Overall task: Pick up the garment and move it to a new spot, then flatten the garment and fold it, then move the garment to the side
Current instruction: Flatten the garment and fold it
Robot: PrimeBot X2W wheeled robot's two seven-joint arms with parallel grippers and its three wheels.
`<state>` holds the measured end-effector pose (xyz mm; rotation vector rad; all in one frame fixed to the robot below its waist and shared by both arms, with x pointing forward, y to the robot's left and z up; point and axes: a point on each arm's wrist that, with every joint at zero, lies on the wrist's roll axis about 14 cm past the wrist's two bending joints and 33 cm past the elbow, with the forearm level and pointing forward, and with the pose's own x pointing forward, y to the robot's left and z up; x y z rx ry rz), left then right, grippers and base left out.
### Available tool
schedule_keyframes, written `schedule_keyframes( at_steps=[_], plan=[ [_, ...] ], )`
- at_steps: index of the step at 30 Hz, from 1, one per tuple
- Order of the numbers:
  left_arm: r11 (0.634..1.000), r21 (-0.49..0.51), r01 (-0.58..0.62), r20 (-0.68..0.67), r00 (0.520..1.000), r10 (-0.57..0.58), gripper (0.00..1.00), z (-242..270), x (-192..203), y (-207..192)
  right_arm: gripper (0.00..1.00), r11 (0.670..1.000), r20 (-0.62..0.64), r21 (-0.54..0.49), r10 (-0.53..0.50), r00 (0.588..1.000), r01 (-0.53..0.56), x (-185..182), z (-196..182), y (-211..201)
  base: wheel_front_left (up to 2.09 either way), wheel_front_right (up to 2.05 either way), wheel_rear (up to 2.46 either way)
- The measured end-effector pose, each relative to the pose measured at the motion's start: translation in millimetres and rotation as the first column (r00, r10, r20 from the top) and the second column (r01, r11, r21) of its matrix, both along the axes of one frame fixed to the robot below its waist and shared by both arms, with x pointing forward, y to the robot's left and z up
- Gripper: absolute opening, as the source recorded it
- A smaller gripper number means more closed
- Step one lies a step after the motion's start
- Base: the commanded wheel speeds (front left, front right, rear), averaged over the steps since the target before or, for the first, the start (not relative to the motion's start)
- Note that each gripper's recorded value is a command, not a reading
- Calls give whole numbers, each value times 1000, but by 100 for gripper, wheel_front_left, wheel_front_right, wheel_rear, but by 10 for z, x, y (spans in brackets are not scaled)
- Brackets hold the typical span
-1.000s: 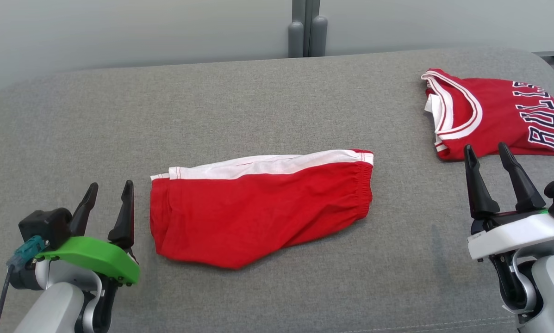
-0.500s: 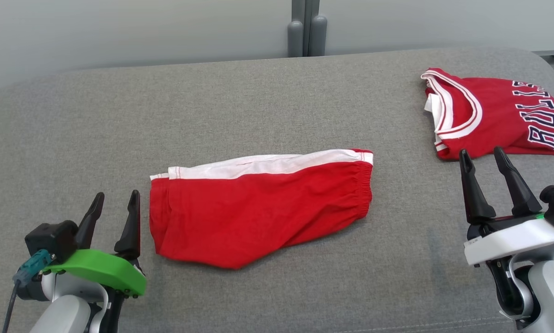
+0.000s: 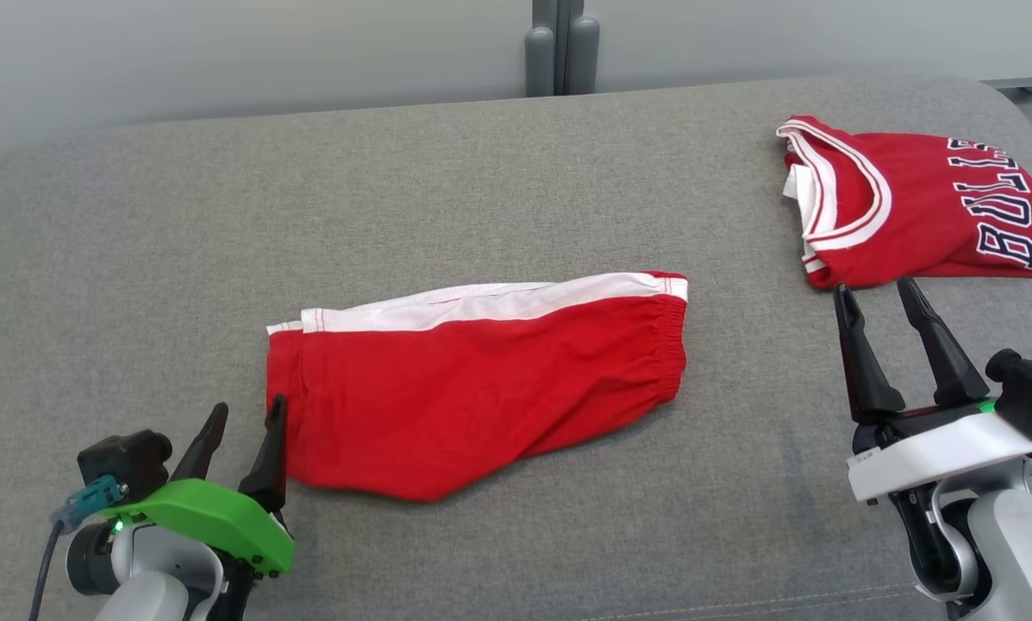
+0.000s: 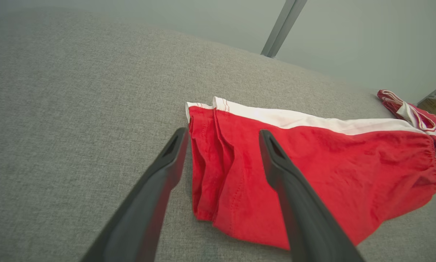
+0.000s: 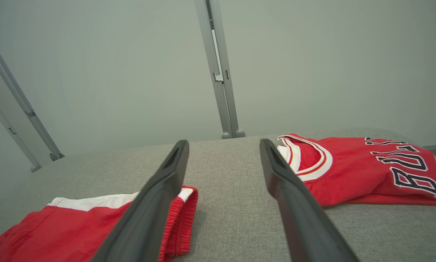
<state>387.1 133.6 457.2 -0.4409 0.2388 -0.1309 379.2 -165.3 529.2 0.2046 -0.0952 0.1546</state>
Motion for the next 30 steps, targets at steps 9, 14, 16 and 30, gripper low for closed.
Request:
schedule_keyframes(
  at_steps=[9, 14, 16, 30],
  plan=[
    [999, -7, 31, -134, 991, -32, 100, -301, 7, -51, 100, 1000, -40, 8, -18, 999, 18, -42, -89, -36, 0, 0, 0],
    [999, -3, 46, -170, 984, -46, 100, -381, 90, -80, 100, 1000, -65, 18, -22, 998, 23, -63, -156, -50, 0, 0, 0],
    [999, -6, 49, -163, 985, -50, 100, -363, 143, -99, 100, 999, -80, 33, -17, 997, 19, -80, -194, -36, 0, 0, 0],
    [994, -7, 113, -38, 993, -113, 100, -68, 395, -340, 100, 978, -273, 184, 146, 951, -98, 129, -636, 538, 0, 0, 0]
  ],
)
